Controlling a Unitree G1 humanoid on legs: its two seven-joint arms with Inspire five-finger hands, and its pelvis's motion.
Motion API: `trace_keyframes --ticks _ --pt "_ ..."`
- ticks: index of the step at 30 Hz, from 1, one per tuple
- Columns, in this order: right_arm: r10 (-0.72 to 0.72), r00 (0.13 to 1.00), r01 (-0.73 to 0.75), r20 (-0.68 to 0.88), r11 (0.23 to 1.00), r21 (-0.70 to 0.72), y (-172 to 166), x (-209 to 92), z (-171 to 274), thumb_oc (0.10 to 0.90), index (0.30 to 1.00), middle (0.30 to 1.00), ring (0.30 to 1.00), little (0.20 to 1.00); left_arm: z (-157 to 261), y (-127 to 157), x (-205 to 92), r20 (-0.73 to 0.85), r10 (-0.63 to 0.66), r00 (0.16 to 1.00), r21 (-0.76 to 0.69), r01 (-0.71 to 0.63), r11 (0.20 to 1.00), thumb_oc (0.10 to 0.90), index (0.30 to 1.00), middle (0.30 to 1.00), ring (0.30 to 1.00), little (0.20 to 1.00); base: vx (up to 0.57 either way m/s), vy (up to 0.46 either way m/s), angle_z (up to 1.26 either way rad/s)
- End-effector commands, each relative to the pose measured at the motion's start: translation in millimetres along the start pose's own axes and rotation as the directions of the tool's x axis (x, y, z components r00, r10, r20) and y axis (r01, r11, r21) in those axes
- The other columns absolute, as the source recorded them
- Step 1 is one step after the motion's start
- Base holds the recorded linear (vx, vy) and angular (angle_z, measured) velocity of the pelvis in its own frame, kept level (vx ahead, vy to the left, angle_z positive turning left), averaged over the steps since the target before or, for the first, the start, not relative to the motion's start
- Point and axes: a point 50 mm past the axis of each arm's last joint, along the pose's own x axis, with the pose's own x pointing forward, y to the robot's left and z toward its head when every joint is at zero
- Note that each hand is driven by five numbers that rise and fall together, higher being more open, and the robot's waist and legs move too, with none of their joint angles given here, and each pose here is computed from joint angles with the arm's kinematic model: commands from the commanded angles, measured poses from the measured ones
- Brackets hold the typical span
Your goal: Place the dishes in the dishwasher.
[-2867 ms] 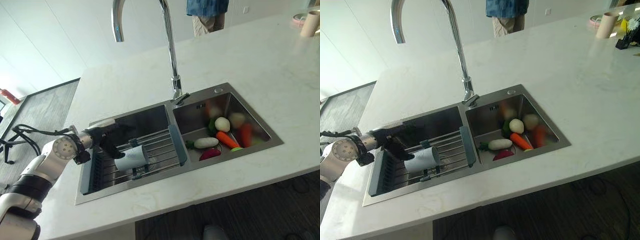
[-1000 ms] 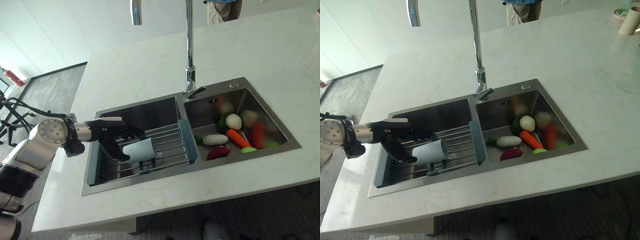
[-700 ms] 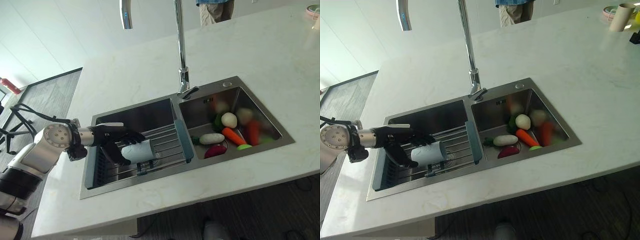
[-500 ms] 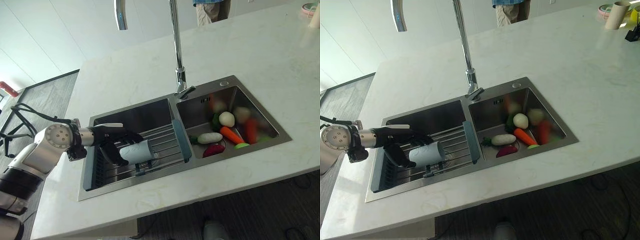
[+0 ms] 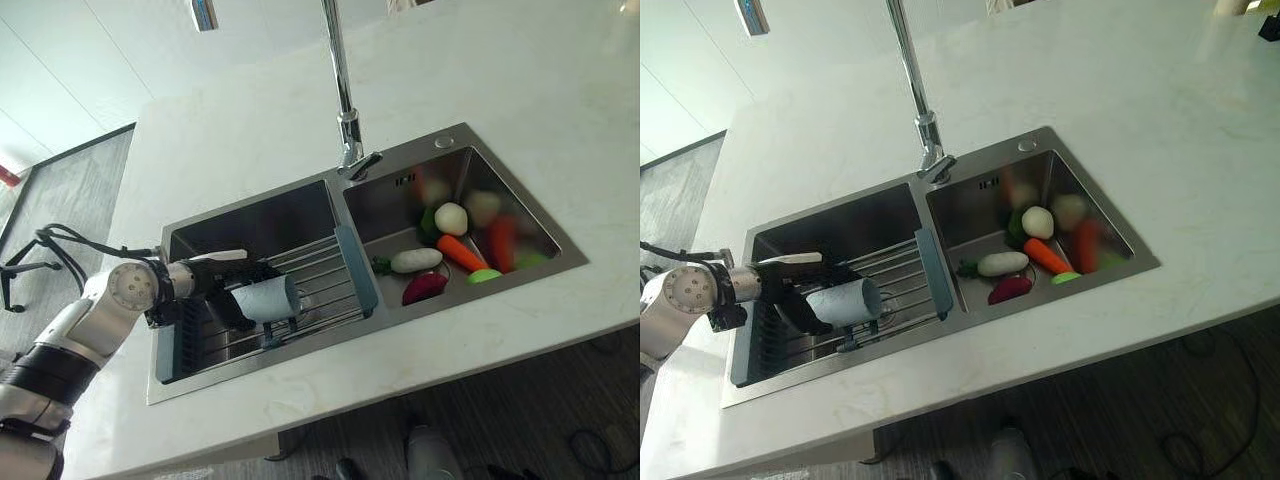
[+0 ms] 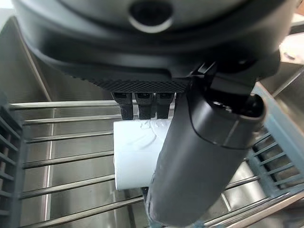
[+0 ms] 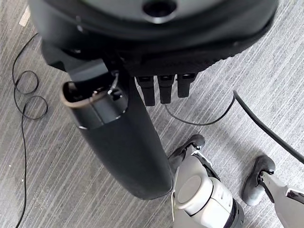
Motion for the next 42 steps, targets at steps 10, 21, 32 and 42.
trace_keyframes --ticks 10,21,32,42 --pt "0.018 0.998 -0.013 0.059 0.997 -0.071 -5 -2 12 0.8 0.9 0.9 0.9 0.9 5 34 -17 -0.005 0.198 0.98 0.09 -0.197 0.976 0.8 0.9 0.9 0.9 0.9 0.0 0.003 0.0" --pt "0.054 0.995 -0.044 0.088 0.993 -0.111 4 -1 21 0.8 0.9 0.9 0.9 0.9 4 32 -14 -0.037 0.178 0.983 0.185 -0.168 0.968 0.4 0.3 0.3 0.3 0.3 0.0 0.002 0.0" --pt "0.064 0.995 -0.054 0.072 0.99 -0.13 9 0 18 0.8 0.9 0.9 0.9 0.9 6 32 -15 -0.002 0.248 0.969 0.21 -0.242 0.947 0.4 0.3 0.3 0.3 0.3 -0.01 -0.003 0.01" --pt "0.055 0.998 -0.05 0.032 0.991 -0.121 14 0 7 0.8 0.9 0.9 0.9 0.9 8 46 -32 0.034 0.395 0.918 0.264 -0.389 0.883 0.4 0.3 0.3 0.3 0.3 -0.03 -0.017 0.08"
